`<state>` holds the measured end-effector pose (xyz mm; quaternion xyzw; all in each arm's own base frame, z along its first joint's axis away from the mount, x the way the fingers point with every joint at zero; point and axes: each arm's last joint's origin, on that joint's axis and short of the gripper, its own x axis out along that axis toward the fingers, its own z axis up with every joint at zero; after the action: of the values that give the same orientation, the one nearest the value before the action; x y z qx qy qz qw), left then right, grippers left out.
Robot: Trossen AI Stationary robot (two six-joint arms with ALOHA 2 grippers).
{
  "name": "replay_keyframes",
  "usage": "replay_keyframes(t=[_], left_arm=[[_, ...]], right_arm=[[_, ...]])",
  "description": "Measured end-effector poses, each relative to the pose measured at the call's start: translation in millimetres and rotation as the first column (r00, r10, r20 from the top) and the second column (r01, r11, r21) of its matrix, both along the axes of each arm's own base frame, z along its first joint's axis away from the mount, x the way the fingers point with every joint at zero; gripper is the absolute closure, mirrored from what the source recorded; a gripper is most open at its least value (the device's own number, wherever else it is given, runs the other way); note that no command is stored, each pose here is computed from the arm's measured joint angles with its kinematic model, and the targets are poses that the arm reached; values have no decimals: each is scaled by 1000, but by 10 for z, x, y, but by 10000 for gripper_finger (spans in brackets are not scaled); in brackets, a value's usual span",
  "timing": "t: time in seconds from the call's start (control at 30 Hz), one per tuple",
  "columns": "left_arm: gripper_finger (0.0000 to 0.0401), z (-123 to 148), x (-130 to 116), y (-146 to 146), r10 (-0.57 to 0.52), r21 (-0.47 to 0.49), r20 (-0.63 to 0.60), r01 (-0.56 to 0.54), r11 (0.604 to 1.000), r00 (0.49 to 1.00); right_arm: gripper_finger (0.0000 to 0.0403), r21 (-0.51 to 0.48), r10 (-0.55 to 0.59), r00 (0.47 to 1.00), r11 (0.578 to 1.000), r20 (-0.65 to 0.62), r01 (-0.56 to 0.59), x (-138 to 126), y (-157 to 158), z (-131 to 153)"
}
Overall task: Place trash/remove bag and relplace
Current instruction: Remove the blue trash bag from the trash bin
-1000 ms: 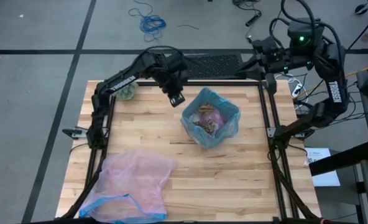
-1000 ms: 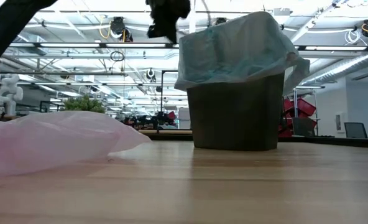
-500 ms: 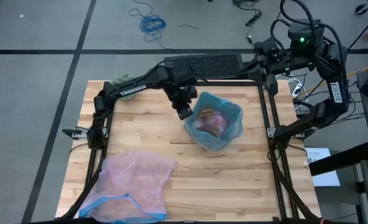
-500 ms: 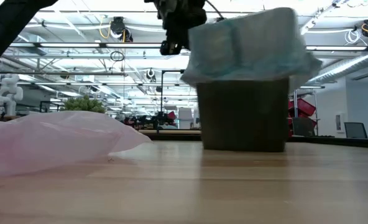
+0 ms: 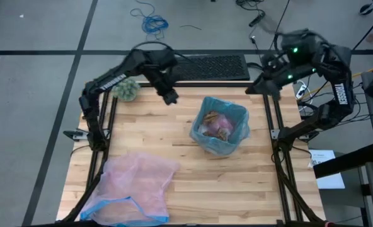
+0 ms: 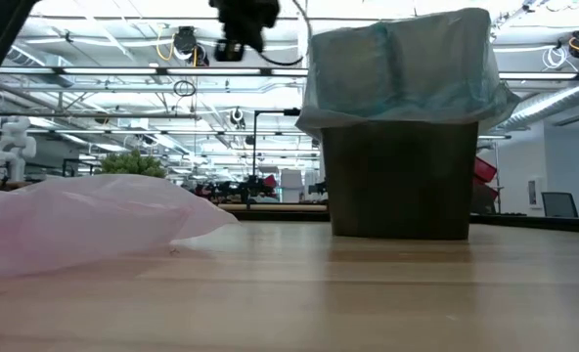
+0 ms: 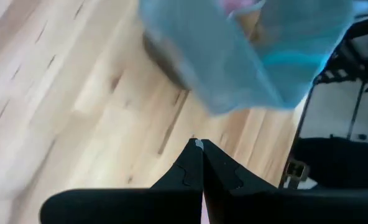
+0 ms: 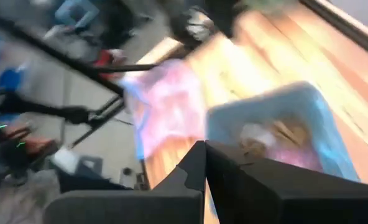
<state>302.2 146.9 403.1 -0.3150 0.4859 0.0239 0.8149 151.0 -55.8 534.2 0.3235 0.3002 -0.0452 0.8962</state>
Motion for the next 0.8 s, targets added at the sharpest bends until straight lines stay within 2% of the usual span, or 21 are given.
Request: replay_keyframes(t=[0.17, 0.3, 0.4, 0.6, 0.7, 0.77, 0.8], left_arm=[[401, -143, -261, 123, 64, -67, 7, -63, 996, 998], [401, -243, -435, 184, 121, -156, 166, -95, 983, 979], [401, -346, -501, 202, 163, -249, 267, -96, 964, 950], [401, -627, -601, 162, 190, -401, 305, -55, 914, 933], [401, -704, -621, 164, 187, -441, 319, -29, 897, 929], [401, -717, -624, 170, 197, -456, 315, -34, 889, 928], [401, -714, -618, 178, 196, -450, 324, -31, 892, 926]], right_arm=[[403, 91, -78, 995, 992, -66, 83, 37, 201, -62], [403, 106, -139, 975, 982, -171, 158, 149, 366, -215], [403, 113, -171, 944, 971, -283, 210, 279, 486, -416], [403, 176, -190, 843, 933, -503, 315, 412, 776, -940], [403, 243, -219, 857, 900, -466, 362, 461, 948, -1099], [403, 282, -286, 868, 864, -406, 417, 448, 1040, -1145], [403, 281, -342, 855, 840, -391, 464, 431, 1073, -1175]])
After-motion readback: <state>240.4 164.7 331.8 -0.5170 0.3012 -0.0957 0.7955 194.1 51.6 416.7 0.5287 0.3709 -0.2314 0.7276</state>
